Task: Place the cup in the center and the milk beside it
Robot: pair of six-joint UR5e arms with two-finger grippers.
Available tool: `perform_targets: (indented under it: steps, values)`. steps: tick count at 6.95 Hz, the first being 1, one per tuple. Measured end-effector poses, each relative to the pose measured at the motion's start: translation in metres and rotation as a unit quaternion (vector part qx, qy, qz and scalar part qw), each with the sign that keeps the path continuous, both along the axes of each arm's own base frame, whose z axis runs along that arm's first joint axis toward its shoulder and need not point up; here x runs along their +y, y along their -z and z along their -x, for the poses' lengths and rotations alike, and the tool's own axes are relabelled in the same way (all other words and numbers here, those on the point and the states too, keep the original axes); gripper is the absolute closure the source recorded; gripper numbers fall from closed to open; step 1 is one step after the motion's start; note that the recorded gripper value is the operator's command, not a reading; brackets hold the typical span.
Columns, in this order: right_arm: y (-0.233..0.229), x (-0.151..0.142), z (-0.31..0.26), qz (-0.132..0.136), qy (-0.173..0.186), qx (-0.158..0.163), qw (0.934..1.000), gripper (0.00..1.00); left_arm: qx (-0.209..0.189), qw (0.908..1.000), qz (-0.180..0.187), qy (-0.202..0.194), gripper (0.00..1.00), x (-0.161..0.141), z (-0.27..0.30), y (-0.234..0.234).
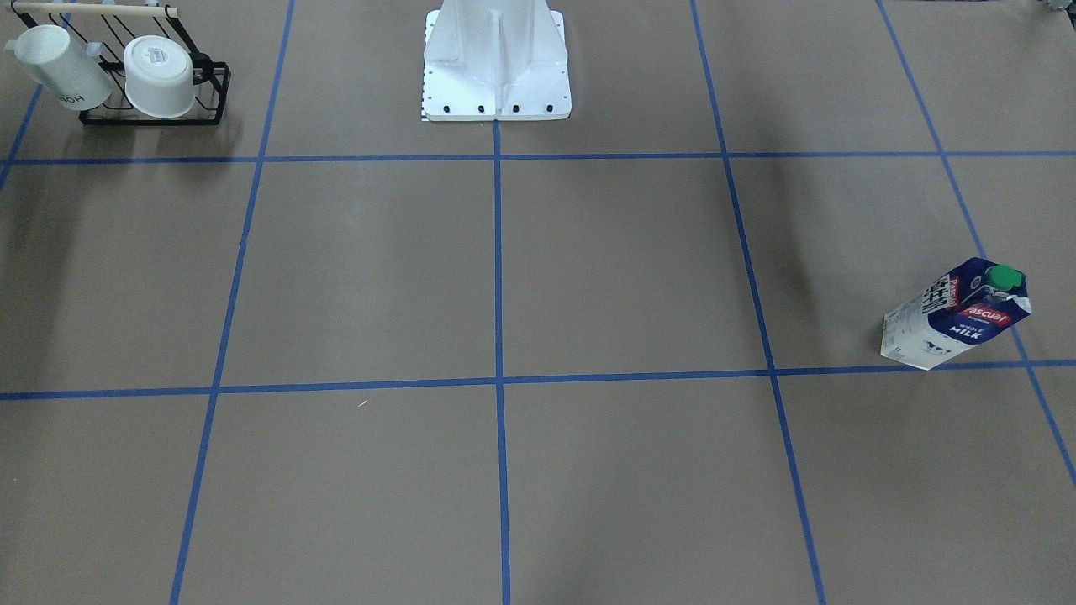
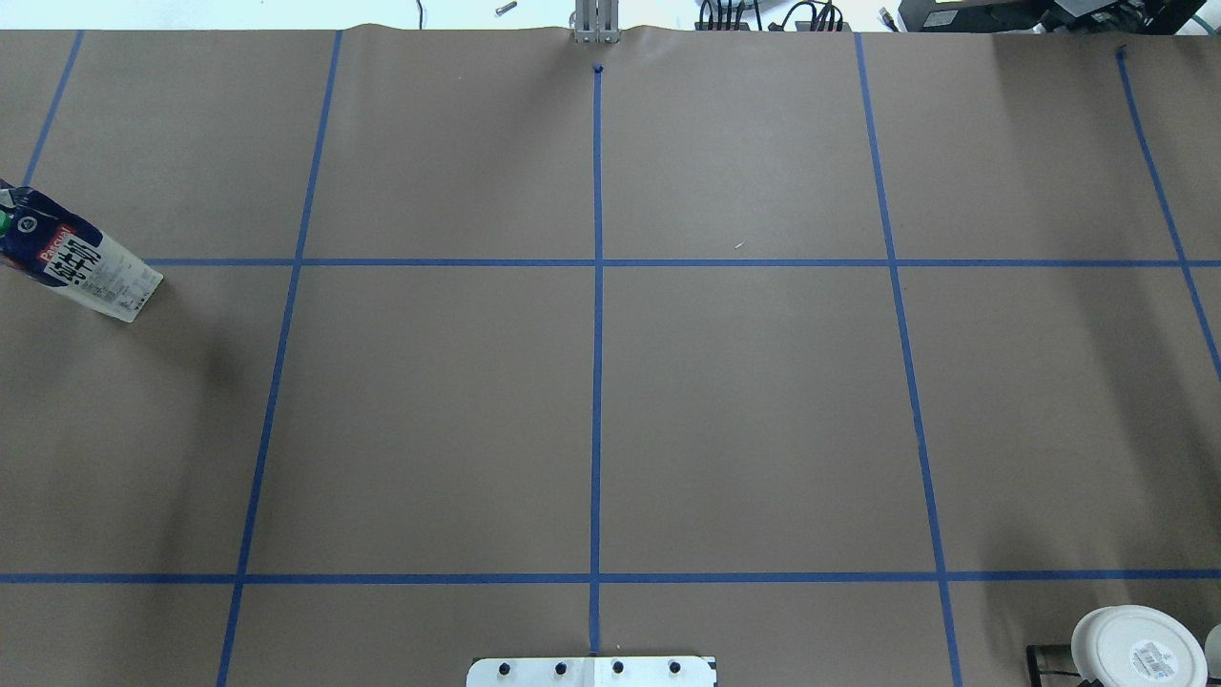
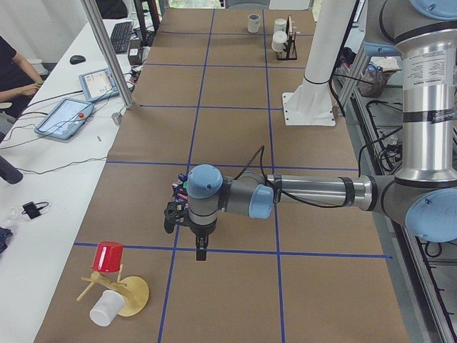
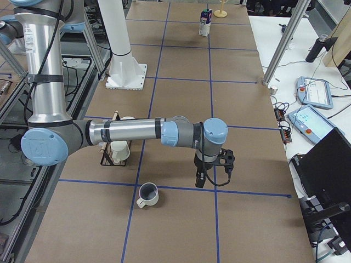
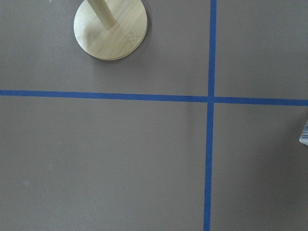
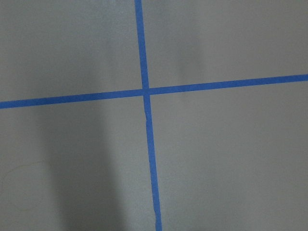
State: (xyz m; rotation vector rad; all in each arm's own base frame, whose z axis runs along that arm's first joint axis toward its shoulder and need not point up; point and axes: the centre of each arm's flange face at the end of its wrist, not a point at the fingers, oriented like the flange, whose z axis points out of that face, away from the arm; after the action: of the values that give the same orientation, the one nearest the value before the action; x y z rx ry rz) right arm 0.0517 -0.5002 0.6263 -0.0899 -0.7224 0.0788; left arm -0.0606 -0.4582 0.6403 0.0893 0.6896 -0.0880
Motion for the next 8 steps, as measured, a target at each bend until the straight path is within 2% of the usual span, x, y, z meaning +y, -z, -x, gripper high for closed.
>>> perform_targets:
  steps: [3, 7, 8]
  values:
    - [-0.012, 0.017, -0.001, 0.005, -0.002, -0.028, 0.9996, 0.00, 0.004, 1.0000, -0.002, -0.001, 0.02, 0.001, -0.001, 0.002]
    - [-0.008, 0.017, -0.001, 0.000, -0.003, -0.028, 0.9996, 0.00, 0.005, 1.0000, -0.002, 0.000, 0.02, 0.001, -0.001, 0.000]
    - [-0.005, 0.015, -0.003, -0.005, -0.003, -0.019, 0.9998, 0.00, 0.005, 1.0000, -0.003, 0.000, 0.02, 0.001, 0.000, 0.001]
